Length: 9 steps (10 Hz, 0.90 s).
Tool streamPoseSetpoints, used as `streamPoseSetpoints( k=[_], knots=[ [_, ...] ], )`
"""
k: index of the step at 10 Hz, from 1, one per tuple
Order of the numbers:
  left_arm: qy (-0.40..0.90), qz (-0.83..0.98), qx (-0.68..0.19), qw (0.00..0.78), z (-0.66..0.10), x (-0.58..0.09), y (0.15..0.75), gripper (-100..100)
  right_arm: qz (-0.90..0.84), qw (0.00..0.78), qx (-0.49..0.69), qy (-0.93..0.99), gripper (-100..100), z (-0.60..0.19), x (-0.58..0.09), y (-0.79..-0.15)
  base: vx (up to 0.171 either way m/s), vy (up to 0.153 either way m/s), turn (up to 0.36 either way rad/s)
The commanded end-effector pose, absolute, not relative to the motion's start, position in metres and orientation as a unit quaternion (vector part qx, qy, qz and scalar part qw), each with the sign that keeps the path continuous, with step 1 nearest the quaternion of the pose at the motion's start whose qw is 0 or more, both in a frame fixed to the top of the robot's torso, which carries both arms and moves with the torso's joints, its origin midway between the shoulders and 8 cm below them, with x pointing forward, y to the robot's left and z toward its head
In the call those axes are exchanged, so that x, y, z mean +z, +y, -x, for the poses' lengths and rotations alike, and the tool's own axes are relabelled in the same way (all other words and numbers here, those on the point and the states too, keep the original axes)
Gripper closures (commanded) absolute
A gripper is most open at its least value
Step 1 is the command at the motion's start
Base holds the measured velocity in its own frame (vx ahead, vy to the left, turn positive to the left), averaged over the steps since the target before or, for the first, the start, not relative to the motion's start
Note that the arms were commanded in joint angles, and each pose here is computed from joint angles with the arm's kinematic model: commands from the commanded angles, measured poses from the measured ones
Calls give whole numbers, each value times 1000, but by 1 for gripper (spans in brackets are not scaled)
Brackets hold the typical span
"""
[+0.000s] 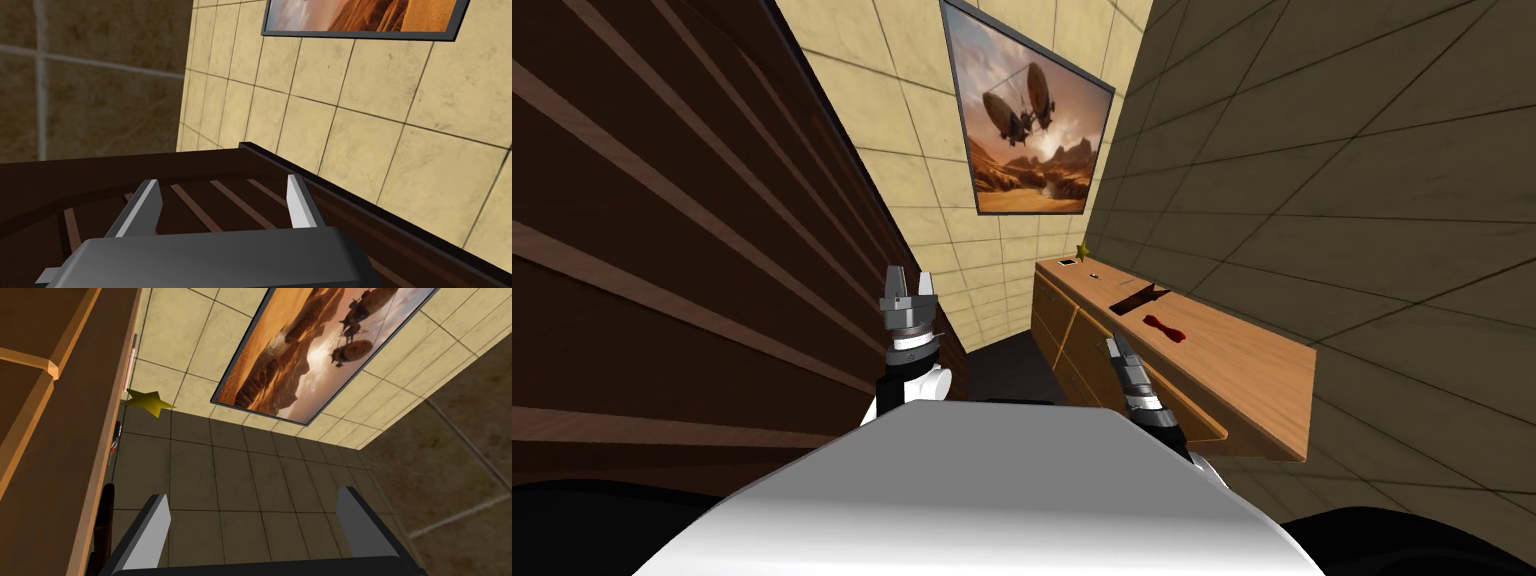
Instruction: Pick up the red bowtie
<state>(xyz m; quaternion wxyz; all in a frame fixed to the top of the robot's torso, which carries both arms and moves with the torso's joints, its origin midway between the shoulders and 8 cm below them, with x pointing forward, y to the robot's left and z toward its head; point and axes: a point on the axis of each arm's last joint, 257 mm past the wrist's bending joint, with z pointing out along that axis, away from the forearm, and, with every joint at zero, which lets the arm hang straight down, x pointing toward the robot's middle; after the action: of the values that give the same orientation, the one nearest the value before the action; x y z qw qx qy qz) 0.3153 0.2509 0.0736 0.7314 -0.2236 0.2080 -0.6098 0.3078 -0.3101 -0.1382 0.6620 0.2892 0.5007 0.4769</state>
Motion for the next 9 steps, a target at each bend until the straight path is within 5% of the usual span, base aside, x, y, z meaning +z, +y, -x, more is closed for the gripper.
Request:
streamPoseSetpoints(
  k=[1,9],
  knots=[
    [208,224,-610,731,-315,74,251,0,-303,644,464,527,-100,-297,-161,-313,18,190,-37],
    [208,224,-610,731,-315,74,251,0,-363,536,388,655,-100,-211,-285,-351,39,141,3]
  ],
)
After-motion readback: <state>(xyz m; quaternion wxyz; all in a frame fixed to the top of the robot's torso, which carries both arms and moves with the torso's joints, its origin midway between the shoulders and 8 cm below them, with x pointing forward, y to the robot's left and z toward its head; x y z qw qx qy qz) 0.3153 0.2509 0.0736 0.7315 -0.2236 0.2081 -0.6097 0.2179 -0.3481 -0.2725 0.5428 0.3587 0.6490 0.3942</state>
